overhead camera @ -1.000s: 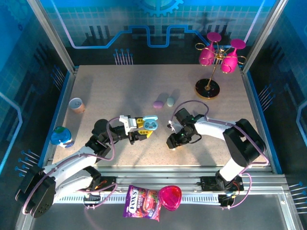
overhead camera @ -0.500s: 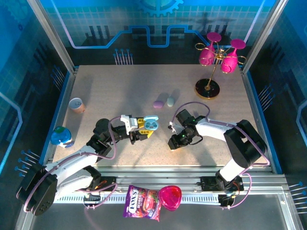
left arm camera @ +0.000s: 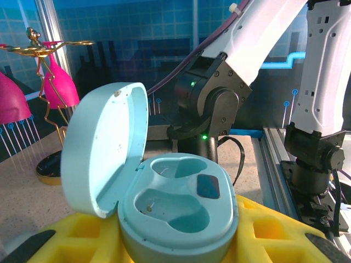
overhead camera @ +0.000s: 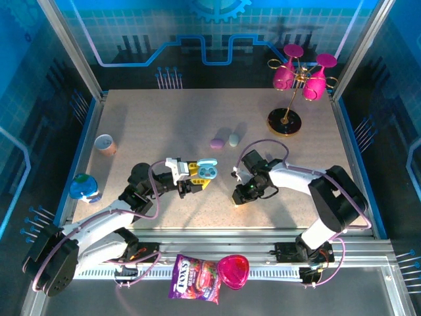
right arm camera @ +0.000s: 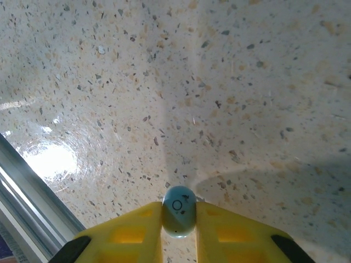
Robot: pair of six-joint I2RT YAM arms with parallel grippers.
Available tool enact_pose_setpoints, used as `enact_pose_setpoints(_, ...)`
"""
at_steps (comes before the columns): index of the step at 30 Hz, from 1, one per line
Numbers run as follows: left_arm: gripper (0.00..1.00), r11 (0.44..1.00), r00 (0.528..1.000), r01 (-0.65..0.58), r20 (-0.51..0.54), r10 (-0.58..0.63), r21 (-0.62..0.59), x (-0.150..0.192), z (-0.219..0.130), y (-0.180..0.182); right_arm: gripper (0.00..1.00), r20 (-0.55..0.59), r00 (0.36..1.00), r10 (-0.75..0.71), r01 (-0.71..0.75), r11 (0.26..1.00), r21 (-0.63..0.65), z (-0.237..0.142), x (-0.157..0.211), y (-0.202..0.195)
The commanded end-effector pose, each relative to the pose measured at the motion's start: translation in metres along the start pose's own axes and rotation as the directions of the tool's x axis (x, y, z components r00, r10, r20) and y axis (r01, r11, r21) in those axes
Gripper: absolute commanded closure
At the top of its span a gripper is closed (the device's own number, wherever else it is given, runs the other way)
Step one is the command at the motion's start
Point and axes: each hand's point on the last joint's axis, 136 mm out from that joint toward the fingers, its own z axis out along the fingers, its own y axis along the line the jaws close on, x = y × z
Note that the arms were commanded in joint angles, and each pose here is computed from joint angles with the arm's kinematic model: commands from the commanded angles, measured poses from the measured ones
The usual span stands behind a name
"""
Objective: Insert wireless bluetooth earbuds into charging case
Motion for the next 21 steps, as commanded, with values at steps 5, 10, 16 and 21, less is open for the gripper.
enact_pose_setpoints(5, 0.80, 0.999, 0.999, -0.036, 0.032, 0.036, 0.010, -0.014, 0.004, 0.000, 0.81, 0.147, 0.988, 0.044, -0.070, 0.981, 0.178, -0.044, -0.020, -0.015)
enact_pose_setpoints(10, 0.80, 0.999, 0.999, -0.037, 0.029, 0.037, 0.008, -0.011, 0.007, 0.003, 0.79, 0.315, 0.943, 0.105, -0.225, 0.899, 0.376, -0.086, -0.030, -0.046)
enact_pose_setpoints(16, 0.81, 0.999, 0.999, -0.033, 0.029, 0.032, 0.018, -0.012, 0.010, 0.004, 0.81, 0.490, 0.866, 0.099, -0.336, 0.841, 0.424, -0.124, -0.038, -0.058)
enact_pose_setpoints(21, 0.81, 1.000, 1.000, -0.027, 0.012, 0.027, 0.006, -0.006, 0.012, 0.007, 0.83, 0.570, 0.820, 0.046, -0.368, 0.806, 0.464, -0.151, -0.039, -0.057)
